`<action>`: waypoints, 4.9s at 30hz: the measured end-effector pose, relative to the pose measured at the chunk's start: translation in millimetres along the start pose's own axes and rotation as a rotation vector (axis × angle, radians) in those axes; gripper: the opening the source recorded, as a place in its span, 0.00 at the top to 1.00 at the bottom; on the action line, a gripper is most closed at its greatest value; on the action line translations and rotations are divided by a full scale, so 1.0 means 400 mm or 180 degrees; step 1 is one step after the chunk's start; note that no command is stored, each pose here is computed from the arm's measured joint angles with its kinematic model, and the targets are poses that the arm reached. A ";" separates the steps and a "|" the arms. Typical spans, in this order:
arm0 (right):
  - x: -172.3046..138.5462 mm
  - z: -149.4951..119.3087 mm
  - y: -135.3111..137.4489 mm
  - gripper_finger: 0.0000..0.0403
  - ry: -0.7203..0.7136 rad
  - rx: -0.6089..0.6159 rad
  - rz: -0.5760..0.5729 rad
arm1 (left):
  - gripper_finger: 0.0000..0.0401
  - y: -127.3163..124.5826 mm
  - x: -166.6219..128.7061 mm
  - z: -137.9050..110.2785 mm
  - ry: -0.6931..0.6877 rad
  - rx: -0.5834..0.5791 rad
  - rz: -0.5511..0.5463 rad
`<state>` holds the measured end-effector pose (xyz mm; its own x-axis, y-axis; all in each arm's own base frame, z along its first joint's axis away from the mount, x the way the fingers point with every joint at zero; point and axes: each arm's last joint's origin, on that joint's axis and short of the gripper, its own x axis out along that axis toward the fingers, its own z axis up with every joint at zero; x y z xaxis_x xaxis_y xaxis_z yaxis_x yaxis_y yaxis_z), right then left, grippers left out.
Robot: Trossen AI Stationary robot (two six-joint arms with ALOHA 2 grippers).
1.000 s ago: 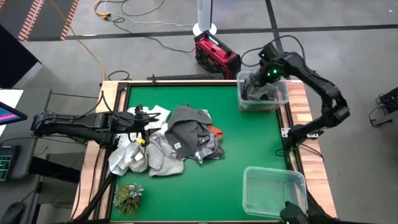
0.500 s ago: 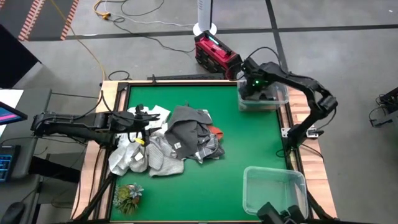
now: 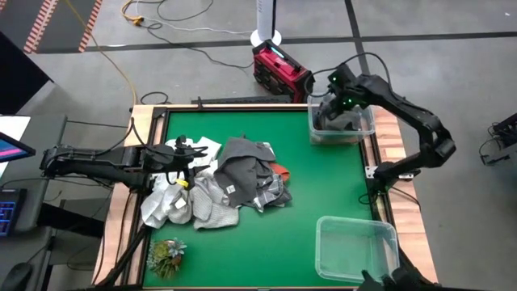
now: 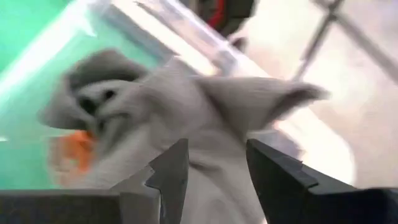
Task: Sort towels by color in basket
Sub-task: Put the gray towel into the top transparent bin
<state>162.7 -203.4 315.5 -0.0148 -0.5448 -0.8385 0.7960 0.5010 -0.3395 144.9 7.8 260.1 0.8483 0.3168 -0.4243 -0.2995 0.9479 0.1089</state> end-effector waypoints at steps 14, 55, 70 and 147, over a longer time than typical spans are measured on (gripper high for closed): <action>0.059 0.032 -0.052 0.52 -0.0077 0.0263 -0.0358 | 0.55 0.000 0.000 0.001 -0.0011 0.0047 -0.0005; -0.047 0.005 0.063 0.67 -0.0157 -0.0877 0.0258 | 0.55 -0.001 0.000 -0.014 0.0184 -0.0189 -0.0043; 0.136 -0.021 0.062 0.54 0.1178 0.0064 0.0335 | 0.55 -0.001 0.000 -0.014 0.0179 -0.0157 -0.0043; -0.243 -0.064 0.355 0.63 -0.1813 -0.1108 0.1875 | 0.55 -0.006 0.007 -0.009 0.0152 -0.0333 -0.0138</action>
<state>261.9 -62.1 337.9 0.7159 -0.3393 -0.6102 0.3490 0.9309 -0.1081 146.2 6.4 255.5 0.8405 0.2712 -0.4691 -0.3091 0.9510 -0.0039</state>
